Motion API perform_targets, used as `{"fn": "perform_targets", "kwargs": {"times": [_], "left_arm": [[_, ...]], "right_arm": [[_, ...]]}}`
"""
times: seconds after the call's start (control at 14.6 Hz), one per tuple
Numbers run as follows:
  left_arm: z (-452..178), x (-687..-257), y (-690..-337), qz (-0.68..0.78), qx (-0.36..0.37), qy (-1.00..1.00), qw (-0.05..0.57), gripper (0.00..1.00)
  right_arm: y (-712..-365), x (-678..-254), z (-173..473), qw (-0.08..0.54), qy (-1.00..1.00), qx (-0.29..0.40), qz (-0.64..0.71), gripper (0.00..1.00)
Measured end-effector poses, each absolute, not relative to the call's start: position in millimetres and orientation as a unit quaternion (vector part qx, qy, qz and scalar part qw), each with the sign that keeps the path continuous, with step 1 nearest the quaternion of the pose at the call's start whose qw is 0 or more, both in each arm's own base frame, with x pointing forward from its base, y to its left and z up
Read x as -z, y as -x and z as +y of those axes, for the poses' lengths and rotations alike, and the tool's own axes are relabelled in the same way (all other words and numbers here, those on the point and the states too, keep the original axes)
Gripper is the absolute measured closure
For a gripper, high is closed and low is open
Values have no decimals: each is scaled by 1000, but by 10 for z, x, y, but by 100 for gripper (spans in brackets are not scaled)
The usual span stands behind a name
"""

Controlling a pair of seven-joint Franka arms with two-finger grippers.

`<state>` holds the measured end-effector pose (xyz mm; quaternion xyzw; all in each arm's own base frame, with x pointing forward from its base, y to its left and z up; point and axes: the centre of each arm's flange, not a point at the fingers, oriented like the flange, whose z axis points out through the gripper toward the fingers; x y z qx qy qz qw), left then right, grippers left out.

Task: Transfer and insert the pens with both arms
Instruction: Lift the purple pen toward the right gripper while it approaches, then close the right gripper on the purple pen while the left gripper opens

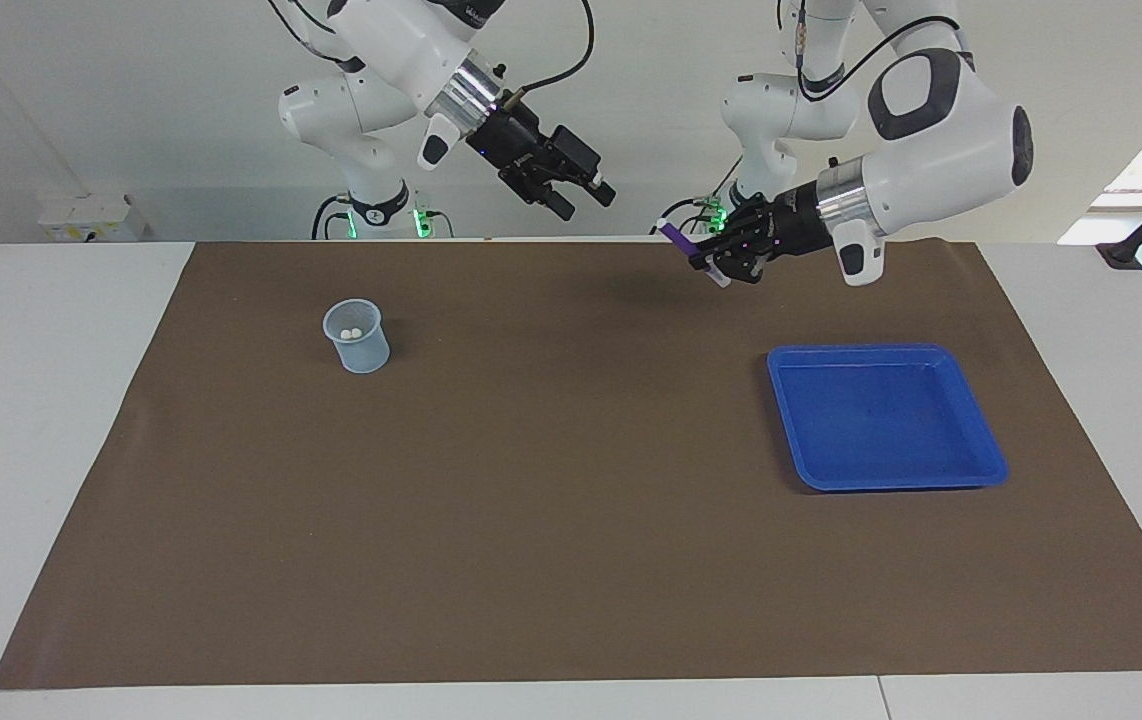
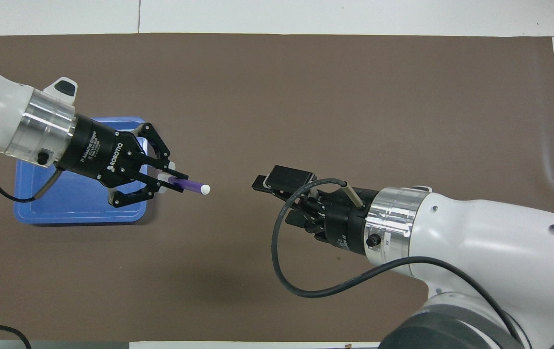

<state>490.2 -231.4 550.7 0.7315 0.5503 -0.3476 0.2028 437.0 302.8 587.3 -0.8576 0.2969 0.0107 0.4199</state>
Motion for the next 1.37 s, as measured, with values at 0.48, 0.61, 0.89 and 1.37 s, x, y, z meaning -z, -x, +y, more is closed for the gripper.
{"fn": "perform_targets", "kwargs": {"times": [0.48, 0.61, 0.89, 1.37], "left_arm": [[-2430, -5524, -4728, 584, 349, -703, 208, 83], [-2474, -5506, -4698, 583, 349, -704, 207, 83], [-2473, -5519, -4666, 584, 349, -703, 208, 83], [-2472, -5554, -4652, 584, 352, -700, 214, 83]], "right_arm": [[-4294, -5796, 3209, 416, 863, -19, 285, 12], [-4268, -5795, 3244, 416, 865, -21, 281, 22], [-4273, -5787, 3247, 413, 866, -18, 280, 28], [-4305, -5773, 3223, 411, 867, -12, 280, 61]]}}
